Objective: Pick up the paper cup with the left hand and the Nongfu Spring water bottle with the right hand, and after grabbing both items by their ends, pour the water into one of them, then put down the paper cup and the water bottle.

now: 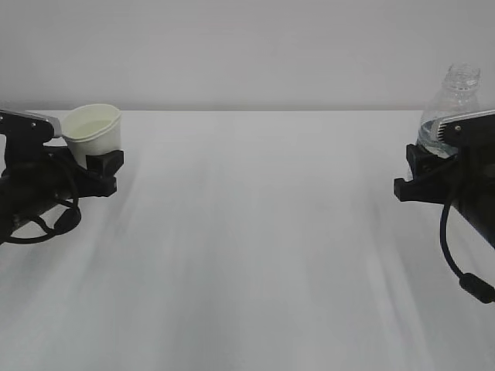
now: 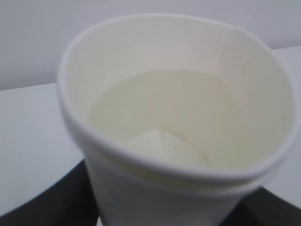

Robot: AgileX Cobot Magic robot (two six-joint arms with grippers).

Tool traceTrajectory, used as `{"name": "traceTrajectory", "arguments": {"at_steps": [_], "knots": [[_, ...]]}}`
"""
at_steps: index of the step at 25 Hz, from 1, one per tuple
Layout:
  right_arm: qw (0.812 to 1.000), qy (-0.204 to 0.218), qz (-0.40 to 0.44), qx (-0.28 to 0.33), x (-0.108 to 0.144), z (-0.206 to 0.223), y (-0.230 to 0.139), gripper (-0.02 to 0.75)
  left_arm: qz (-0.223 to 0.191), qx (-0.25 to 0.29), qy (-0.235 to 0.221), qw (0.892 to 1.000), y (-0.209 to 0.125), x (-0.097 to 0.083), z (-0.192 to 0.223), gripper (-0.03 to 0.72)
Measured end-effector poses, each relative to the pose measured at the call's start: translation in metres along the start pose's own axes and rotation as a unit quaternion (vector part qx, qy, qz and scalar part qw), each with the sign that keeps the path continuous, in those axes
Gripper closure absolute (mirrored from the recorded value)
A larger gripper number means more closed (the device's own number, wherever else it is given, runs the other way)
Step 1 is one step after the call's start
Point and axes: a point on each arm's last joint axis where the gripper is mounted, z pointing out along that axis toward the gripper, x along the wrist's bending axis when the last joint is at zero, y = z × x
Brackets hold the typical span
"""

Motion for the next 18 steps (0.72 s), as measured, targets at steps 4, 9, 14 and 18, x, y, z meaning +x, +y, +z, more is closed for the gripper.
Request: {"name": "traceTrajectory", "arguments": {"at_steps": [4, 9, 14, 18], "knots": [[1.000, 0.001, 0.000, 0.003, 0.000, 0.000, -0.001, 0.300, 0.000, 0.000, 0.014, 1.000, 0.000, 0.006, -0.001, 0.239], [1.000, 0.001, 0.000, 0.004, 0.000, 0.000, -0.001, 0.300, 0.001, 0.000, 0.030, 1.000, 0.000, 0.014, -0.002, 0.239], [1.000, 0.002, 0.000, 0.005, 0.000, 0.000, -0.001, 0.300, -0.002, -0.001, 0.047, 0.999, 0.000, 0.026, -0.004, 0.239], [1.000, 0.002, 0.000, 0.005, 0.000, 0.000, -0.001, 0.300, -0.005, 0.000, 0.062, 0.998, -0.002, 0.036, -0.006, 0.239]]}}
